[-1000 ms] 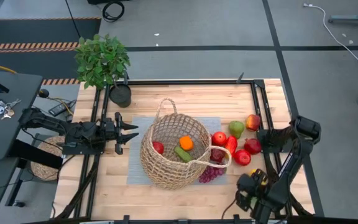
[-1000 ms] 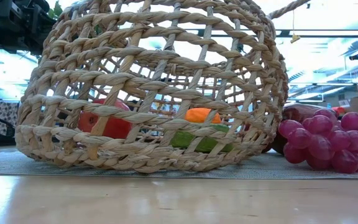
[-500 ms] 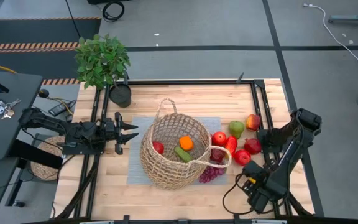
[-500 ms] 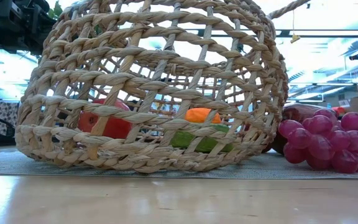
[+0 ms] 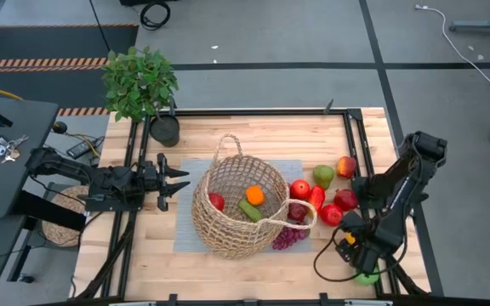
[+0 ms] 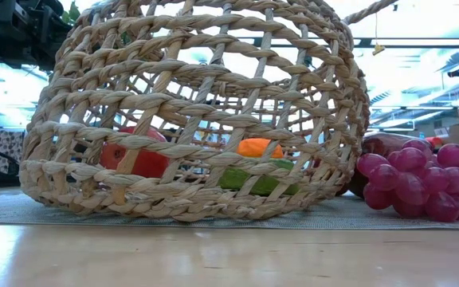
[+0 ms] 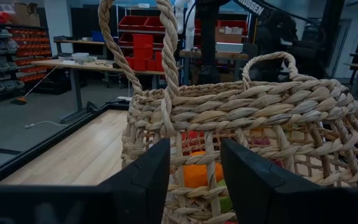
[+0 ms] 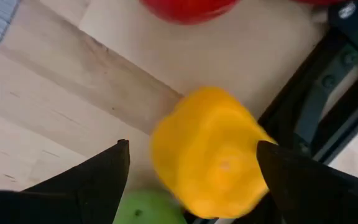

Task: Build produce basket
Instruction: Put the bell pepper into the basket

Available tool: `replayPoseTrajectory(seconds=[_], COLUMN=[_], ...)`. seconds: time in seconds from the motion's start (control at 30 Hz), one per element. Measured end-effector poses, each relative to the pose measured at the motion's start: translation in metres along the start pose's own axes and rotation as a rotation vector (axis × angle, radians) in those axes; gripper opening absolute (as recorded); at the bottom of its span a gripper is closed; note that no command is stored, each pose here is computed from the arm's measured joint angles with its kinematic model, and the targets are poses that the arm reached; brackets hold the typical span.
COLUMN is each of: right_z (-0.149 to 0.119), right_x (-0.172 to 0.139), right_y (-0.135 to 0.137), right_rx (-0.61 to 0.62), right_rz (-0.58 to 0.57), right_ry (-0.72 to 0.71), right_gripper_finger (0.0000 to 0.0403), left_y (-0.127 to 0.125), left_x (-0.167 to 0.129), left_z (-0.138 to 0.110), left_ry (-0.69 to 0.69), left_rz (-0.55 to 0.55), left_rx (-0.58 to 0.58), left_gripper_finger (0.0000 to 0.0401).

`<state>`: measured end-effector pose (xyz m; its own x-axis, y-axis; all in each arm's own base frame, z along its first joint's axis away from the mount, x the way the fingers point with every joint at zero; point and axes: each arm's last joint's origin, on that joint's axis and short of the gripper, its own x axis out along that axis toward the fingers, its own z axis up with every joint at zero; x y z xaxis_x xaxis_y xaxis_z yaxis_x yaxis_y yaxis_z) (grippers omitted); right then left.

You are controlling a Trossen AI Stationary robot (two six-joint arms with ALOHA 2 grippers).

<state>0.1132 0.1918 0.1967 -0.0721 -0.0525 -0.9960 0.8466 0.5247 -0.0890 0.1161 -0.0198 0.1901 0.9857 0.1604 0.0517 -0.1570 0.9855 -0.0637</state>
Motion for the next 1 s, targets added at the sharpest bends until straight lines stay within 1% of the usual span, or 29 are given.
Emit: replayPoseTrajectory(seconds=[0.1,0.23,0.37,0.5,0.77,1.0], right_z=[0.002,0.002,0.002,0.002,0.004,0.005], right_x=[0.004,0.008,0.013,0.018,0.022,0.023], right_y=[-0.001,-0.002,-0.003,-0.006,-0.008,-0.008], right_rx=[0.007,0.017,0.018,0.013,0.003,0.001], right_rz=[0.015,0.004,-0.011,-0.038,-0.039,-0.027], right_ry=[0.026,0.054,0.099,0.111,0.089,0.059], right_gripper_finger=[0.0368,0.0382,0.0385,0.0377,0.0351,0.0347], left_y=[0.0,0.0,0.0,0.0,0.0,0.0], left_x=[0.0,0.0,0.0,0.0,0.0,0.0], left_z=[0.0,0.0,0.0,0.0,0.0,0.0], left_ry=[0.0,0.0,0.0,0.0,0.0,0.0], left_rz=[0.0,0.0,0.0,0.0,0.0,0.0], left_rx=[0.0,0.0,0.0,0.0,0.0,0.0], left_gripper_finger=[0.0152,0.0149,0.0148,0.0152,0.0147,0.0152])
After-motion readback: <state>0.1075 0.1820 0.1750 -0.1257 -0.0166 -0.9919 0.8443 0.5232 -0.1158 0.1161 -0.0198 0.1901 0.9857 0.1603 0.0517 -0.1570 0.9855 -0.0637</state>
